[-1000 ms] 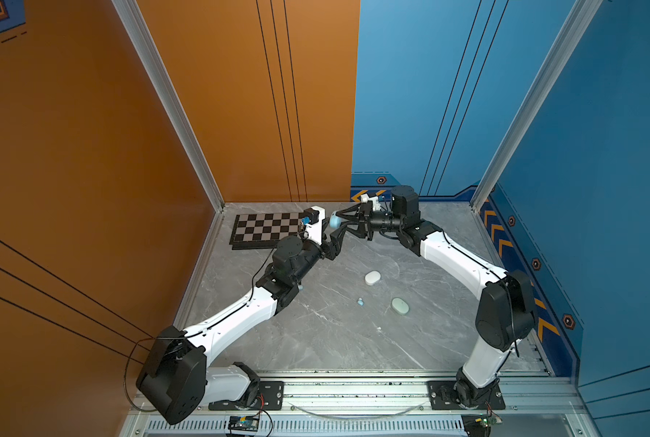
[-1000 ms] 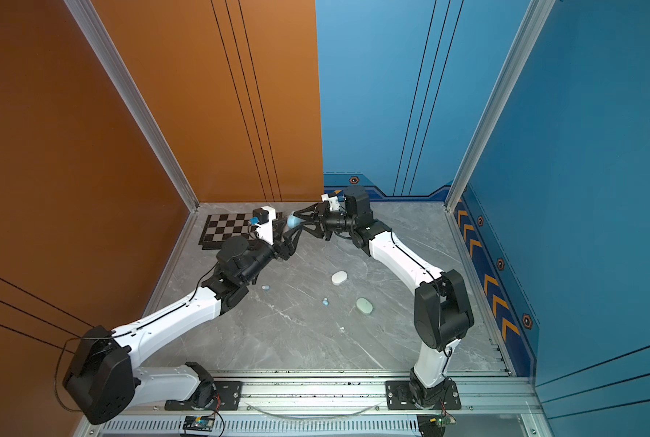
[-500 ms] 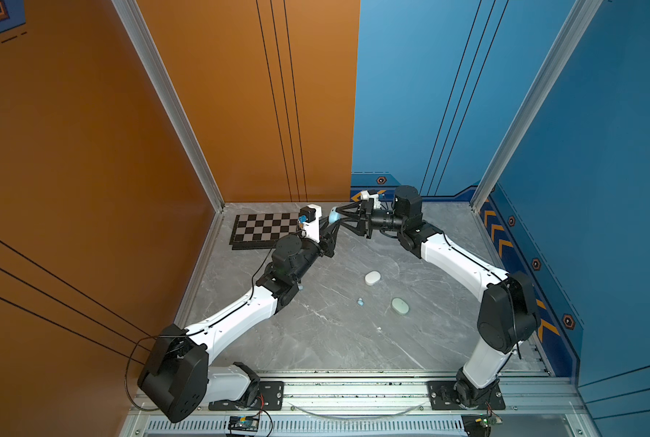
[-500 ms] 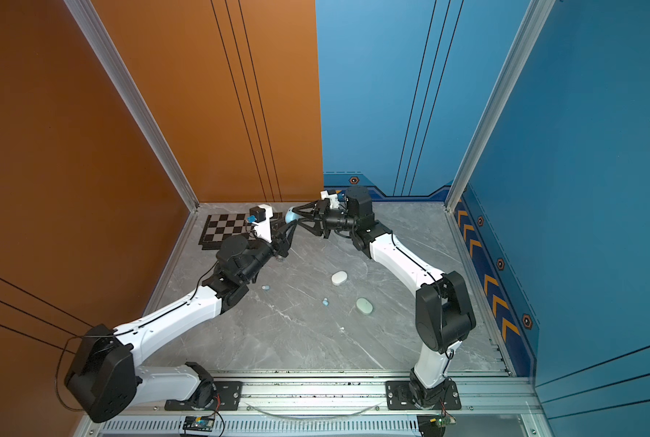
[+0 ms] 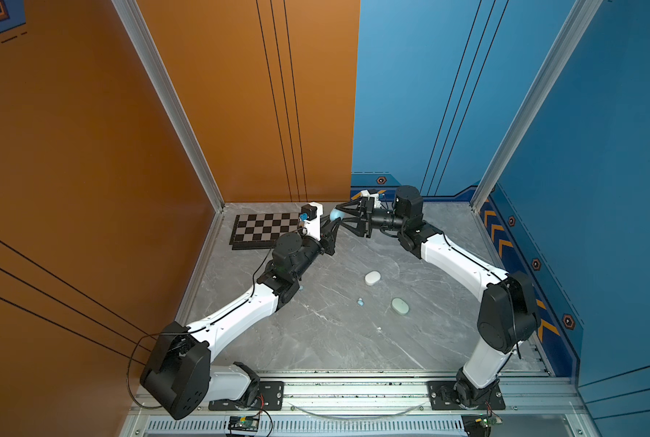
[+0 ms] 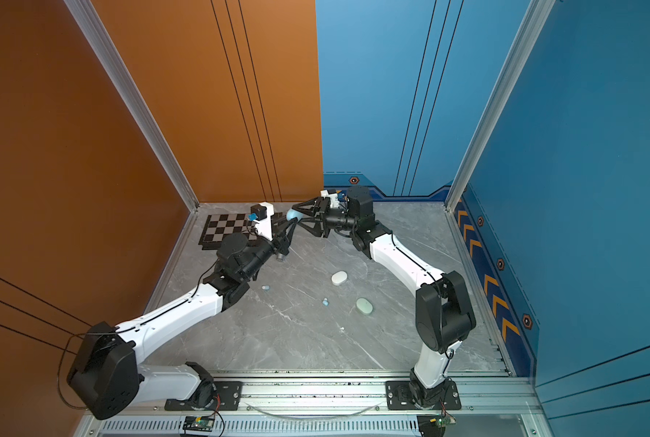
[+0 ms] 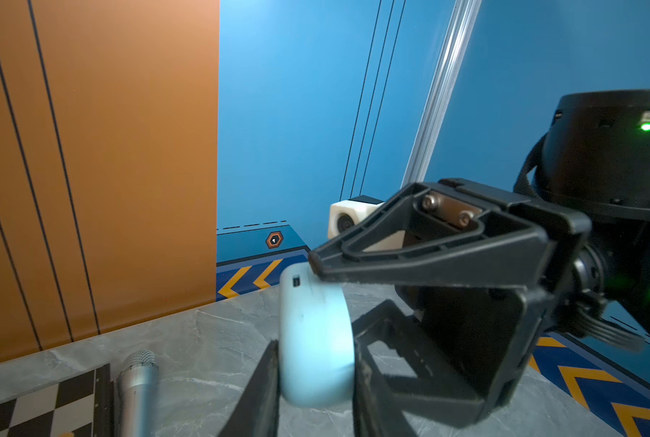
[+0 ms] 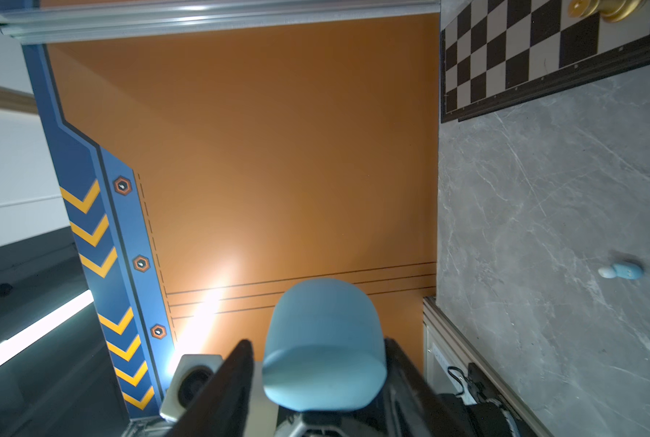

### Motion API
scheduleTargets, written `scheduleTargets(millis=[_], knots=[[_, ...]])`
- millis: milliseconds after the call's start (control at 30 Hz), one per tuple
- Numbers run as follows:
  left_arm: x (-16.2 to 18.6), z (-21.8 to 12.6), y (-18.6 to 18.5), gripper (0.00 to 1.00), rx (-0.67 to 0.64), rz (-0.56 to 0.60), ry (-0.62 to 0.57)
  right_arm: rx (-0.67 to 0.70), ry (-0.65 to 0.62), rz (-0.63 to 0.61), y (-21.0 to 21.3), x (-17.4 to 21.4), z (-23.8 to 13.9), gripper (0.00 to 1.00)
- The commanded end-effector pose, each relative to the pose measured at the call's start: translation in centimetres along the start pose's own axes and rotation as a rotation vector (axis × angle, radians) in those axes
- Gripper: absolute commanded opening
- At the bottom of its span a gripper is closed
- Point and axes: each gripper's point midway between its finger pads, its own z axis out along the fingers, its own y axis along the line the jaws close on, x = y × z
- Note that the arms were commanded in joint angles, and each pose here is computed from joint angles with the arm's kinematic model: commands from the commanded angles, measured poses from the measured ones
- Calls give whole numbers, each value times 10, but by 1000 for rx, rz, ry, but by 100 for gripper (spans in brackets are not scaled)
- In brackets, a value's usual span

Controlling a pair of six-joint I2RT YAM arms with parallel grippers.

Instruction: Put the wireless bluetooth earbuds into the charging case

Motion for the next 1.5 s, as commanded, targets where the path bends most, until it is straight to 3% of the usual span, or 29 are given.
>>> scheduleTargets(millis=[0, 67, 167, 300, 400, 500, 600, 700, 800, 900, 1200, 1467], knots=[[-6, -6, -6, 0, 60, -22, -4, -5, 31, -134, 16, 14, -16, 73], [-1, -16, -5, 0, 83, -30, 33, 24, 18, -182, 14, 12, -26, 78], [12, -33, -7, 0, 130, -27, 122, 92, 17, -252, 5, 10, -43, 79], [32, -62, -6, 0, 183, -87, 257, 252, 9, -490, -18, 15, -71, 72], [42, -86, -4, 0, 216, -191, 360, 430, -19, -826, -42, 22, -99, 59], [51, -105, -3, 0, 239, -336, 451, 554, 55, -1240, -64, 44, -112, 49], [61, -119, -3, 0, 243, -490, 548, 662, 165, -1647, -82, 66, -116, 56], [73, -128, -8, 0, 259, -641, 639, 696, 185, -1866, -83, 74, -111, 61], [88, -136, -14, 0, 259, -800, 720, 646, 174, -1965, -75, 82, -97, 61], [94, -141, -20, 0, 265, -890, 760, 567, 185, -1986, -71, 92, -81, 62], [91, -143, -29, 0, 308, -971, 795, 366, 361, -1976, -87, 137, -39, 72], [92, -146, -35, 0, 336, -984, 820, 318, 369, -1962, -84, 142, -17, 69]])
